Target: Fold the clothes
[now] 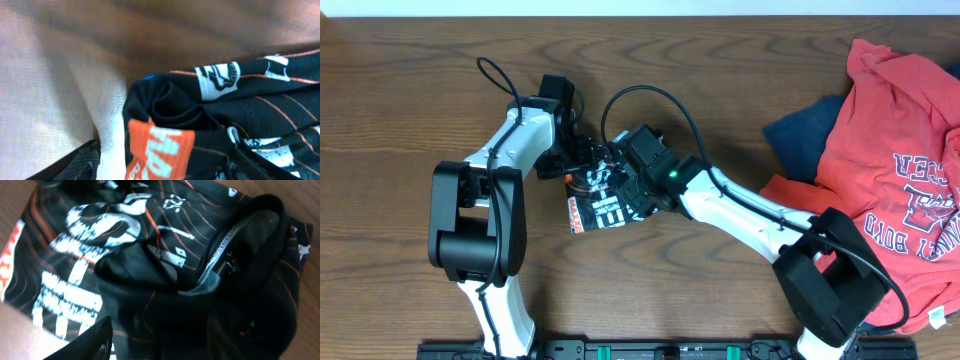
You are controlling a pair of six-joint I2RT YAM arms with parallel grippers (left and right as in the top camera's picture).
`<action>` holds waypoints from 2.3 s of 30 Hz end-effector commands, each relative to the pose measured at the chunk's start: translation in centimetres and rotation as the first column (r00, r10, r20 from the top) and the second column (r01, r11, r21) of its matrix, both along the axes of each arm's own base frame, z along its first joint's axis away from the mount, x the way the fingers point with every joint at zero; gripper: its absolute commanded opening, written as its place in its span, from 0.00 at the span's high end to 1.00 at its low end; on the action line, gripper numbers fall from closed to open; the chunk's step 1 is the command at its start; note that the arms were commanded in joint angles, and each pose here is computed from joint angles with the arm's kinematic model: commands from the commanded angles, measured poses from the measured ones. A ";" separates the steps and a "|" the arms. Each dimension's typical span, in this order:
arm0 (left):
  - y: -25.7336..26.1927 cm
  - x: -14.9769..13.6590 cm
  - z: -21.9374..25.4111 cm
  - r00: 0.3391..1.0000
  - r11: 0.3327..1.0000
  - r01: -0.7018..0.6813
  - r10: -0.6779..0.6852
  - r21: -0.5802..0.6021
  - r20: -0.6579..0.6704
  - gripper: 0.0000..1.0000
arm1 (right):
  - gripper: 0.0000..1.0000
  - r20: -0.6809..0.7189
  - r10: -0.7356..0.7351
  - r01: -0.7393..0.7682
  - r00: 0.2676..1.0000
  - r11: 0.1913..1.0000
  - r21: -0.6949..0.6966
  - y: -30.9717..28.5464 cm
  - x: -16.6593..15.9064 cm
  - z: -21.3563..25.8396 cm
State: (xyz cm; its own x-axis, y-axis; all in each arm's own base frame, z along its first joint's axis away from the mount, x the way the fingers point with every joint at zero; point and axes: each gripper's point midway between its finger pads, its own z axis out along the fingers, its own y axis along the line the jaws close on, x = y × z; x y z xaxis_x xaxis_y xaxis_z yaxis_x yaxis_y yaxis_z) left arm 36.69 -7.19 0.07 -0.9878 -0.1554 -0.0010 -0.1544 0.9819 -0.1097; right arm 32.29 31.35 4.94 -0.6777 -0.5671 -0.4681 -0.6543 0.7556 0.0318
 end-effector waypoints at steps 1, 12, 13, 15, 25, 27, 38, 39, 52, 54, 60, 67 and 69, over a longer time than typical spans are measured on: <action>0.5 -1.9 -0.9 0.996 1.000 0.000 0.002 0.026 -0.086 0.21 | 0.41 -0.011 -0.009 0.009 1.000 1.000 -0.017 0.3 -0.4 -1.0; 1.1 -5.5 -0.4 0.973 0.999 0.005 0.006 0.047 -0.229 0.21 | 0.31 -0.160 0.164 -0.163 0.973 0.986 0.022 1.4 -4.6 -1.7; 1.0 -5.5 -0.5 0.974 0.999 0.005 0.006 0.047 -0.227 0.21 | 0.29 -0.166 0.172 -0.172 0.971 0.985 0.019 1.3 -4.9 -1.7; 1.0 -5.4 -0.5 0.974 0.999 0.005 0.006 0.046 -0.224 0.21 | 0.28 -0.185 0.221 -0.219 0.958 0.975 0.030 1.6 -5.7 -1.8; 1.0 -5.4 -0.5 0.974 0.999 0.001 0.010 0.047 -0.226 0.21 | 0.37 -0.018 0.029 -0.031 0.999 0.987 -0.160 -1.7 -1.7 -1.8; 1.0 -5.4 -0.5 0.974 0.999 0.001 0.010 0.047 -0.225 0.21 | 0.39 -0.013 0.027 -0.029 1.000 0.986 -0.163 -1.7 -1.6 -1.9; 1.0 -5.4 -0.5 0.974 0.999 0.001 0.010 0.047 -0.225 0.21 | 0.85 -0.056 0.040 -0.046 0.998 0.991 -0.123 -0.9 -2.4 -2.4; 1.0 -5.4 -0.5 0.974 0.999 0.001 0.010 0.047 -0.225 0.21 | 0.96 -0.060 0.040 -0.047 0.997 0.992 -0.119 -0.8 -2.5 -2.4; 1.0 -5.4 -0.5 0.974 0.999 0.001 0.010 0.047 -0.225 0.21 | 0.99 0.071 -0.393 0.399 0.917 0.908 -0.126 -7.2 4.0 -0.9; 1.0 -5.4 -0.5 0.974 0.999 0.001 0.010 0.047 -0.225 0.21 | 0.99 0.067 -0.465 0.470 0.883 0.877 -0.097 -8.9 5.6 -0.4; 1.0 -5.4 -0.5 0.974 0.999 0.001 0.010 0.047 -0.225 0.21 | 0.74 -0.033 -0.557 0.557 0.830 0.830 -0.019 -12.2 8.1 -0.4; 1.0 -5.4 -0.5 0.974 0.999 0.001 0.010 0.048 -0.225 0.21 | 0.74 -0.209 -0.300 0.329 0.931 0.937 0.119 -8.6 5.4 1.3; 1.0 -5.3 -0.5 0.975 0.999 0.001 0.009 0.047 -0.223 0.21 | 0.74 -0.209 -0.156 0.198 0.965 0.960 0.199 -5.8 3.8 3.2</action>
State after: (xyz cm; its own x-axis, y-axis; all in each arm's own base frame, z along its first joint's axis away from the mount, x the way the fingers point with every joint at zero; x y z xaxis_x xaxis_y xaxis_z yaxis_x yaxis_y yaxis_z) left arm 31.94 -6.48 0.40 -0.9699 -0.1574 0.1856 -0.1689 0.9845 -0.0480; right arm 38.14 20.17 4.02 -0.9194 -0.1879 -0.3456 -0.2553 0.9534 0.1609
